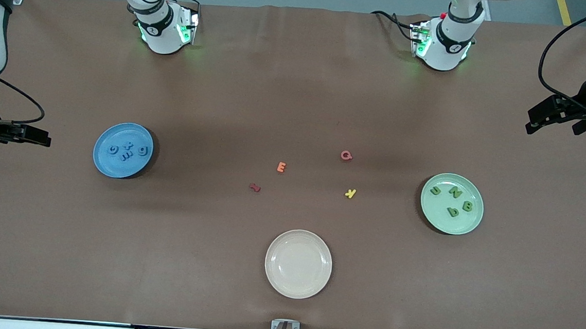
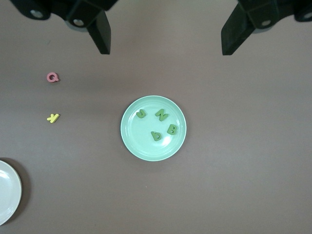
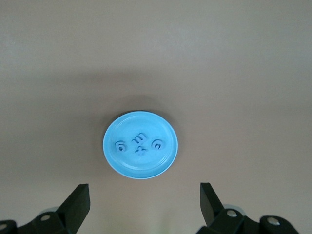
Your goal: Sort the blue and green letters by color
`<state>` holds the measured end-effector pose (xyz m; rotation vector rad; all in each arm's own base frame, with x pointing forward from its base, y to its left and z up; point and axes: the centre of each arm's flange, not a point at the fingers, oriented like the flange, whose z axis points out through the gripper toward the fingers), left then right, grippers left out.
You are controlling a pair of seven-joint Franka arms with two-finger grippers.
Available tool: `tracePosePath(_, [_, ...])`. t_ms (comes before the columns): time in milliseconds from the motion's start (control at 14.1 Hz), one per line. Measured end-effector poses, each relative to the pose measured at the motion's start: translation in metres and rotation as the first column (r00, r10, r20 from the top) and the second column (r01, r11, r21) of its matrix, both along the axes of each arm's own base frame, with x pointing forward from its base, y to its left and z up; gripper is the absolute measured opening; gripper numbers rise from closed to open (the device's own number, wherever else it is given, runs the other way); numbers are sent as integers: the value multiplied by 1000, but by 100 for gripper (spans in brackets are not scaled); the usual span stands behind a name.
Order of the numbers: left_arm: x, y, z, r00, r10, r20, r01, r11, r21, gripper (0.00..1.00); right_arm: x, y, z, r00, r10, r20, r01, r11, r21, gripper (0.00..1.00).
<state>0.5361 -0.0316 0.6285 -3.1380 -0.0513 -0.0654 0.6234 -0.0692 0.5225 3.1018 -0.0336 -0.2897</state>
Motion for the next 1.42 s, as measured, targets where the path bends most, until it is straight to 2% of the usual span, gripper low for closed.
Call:
tracePosePath(71, [0,0,1,1000,0,2,0,1000,0,100,-1,-8,1,1000,-19,-8,19,1000,20,100])
tracePosePath(213, [0,0,3,1000,0,6,0,1000,0,100,-6,-35,15,1000,-23,5,22,997,70,100])
tracePosePath(426, [0,0,4,1000,-1,7,1,1000,0,100,-11,-58,25,996,81,24,-83,990,115,100])
tracePosePath(923, [-2,-1,0,999,-39,-21,39,999,4,100,-1,-26,25,985,166,51,-171,978,117,100])
tracePosePath(1065, [-3,-3,-1,998,-47,-29,47,999,11,100,-3,-27,26,992,122,38,-125,986,113,100])
tracePosePath(1207, [-4,-7,-2,998,-56,-37,57,998,23,100,-8,-25,28,1000,3,2,-3,995,100,100])
tracePosePath(1420, [-4,-9,-1,997,-62,-37,63,997,33,100,-11,-17,35,998,-69,-2,69,994,85,100])
